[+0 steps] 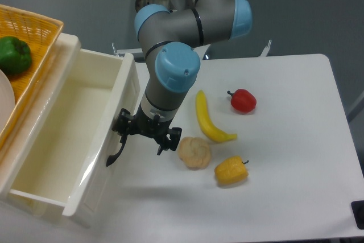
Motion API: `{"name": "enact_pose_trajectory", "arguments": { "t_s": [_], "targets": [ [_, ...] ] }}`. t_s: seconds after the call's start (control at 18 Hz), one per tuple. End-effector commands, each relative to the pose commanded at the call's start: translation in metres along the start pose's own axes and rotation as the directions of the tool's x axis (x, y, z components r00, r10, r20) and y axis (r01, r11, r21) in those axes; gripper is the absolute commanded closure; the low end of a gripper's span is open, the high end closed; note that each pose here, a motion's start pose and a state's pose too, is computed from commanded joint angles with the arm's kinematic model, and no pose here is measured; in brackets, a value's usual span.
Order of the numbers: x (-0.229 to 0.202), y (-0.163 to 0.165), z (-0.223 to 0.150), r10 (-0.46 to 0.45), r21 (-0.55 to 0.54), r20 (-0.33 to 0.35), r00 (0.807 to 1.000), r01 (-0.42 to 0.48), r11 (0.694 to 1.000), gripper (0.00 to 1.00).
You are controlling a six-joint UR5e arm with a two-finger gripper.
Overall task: Slide the top white drawer open
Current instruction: 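Pull the gripper away from the cabinet, sliding the upper drawer out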
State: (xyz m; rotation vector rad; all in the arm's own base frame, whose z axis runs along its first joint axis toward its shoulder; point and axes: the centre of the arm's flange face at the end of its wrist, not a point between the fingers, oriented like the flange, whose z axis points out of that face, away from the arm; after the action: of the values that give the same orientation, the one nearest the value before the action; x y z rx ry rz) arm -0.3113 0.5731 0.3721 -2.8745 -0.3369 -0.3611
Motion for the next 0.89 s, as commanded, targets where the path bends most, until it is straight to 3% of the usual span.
{"name": "enact_pose_trajectory", "arguments": {
  "t_s": [0.89],
  "targets": [
    [-0.031, 0.004, -0.016, -0.003, 0.021, 0.017, 1.000, 0.003, 1.000, 0.00]
  ]
}}
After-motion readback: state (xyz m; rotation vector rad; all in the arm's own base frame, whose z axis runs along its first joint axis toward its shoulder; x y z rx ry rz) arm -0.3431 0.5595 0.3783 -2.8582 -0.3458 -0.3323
